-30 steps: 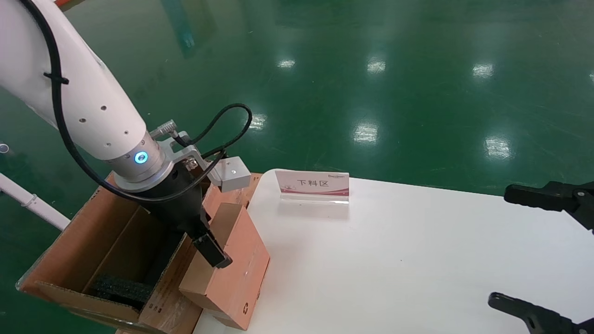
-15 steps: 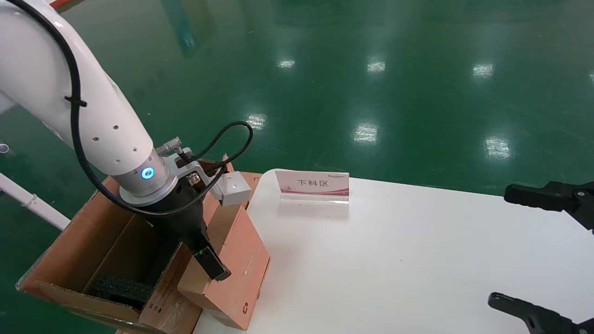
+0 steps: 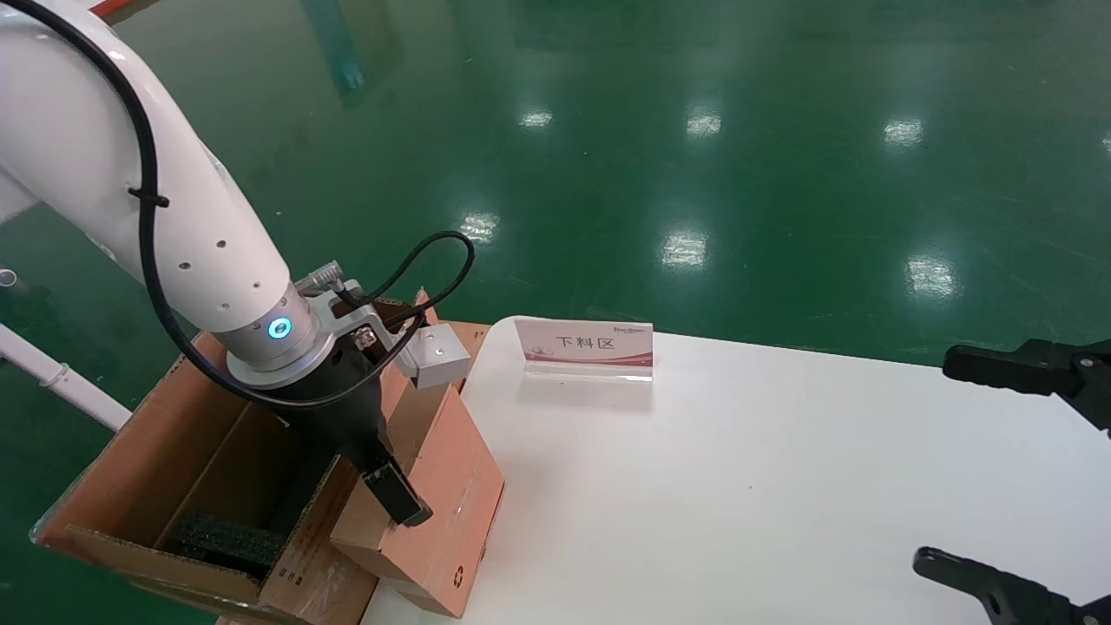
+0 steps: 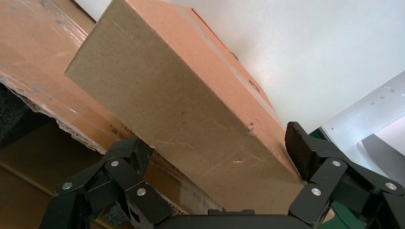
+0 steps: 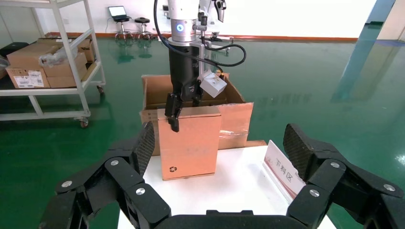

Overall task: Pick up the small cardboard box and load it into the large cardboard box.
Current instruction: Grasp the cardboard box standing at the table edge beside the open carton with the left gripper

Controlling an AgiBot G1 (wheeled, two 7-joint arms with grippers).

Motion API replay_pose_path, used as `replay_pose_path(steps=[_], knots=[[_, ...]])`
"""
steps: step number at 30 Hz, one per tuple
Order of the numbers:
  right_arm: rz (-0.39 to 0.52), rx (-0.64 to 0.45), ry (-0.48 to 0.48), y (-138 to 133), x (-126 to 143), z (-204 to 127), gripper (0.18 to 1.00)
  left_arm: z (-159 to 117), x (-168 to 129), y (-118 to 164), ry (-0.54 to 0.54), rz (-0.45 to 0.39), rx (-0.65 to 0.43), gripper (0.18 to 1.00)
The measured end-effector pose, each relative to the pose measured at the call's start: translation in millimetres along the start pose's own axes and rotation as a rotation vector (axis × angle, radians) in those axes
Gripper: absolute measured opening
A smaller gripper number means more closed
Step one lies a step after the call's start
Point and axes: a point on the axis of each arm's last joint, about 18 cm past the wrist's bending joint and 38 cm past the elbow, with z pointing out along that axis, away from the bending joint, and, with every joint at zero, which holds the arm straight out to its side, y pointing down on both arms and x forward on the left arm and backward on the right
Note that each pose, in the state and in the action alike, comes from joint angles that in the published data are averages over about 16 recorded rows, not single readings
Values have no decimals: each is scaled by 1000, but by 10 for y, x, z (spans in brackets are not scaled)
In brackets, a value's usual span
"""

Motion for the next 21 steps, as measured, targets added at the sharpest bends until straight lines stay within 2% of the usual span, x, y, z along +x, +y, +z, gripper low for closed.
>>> replay_pose_path(steps=[12, 21], knots=[[0, 0, 0, 0, 0, 0, 976, -12, 0, -4, 1, -1, 3, 948], [0, 0, 0, 0, 0, 0, 874, -16, -1, -4, 1, -3, 4, 816]])
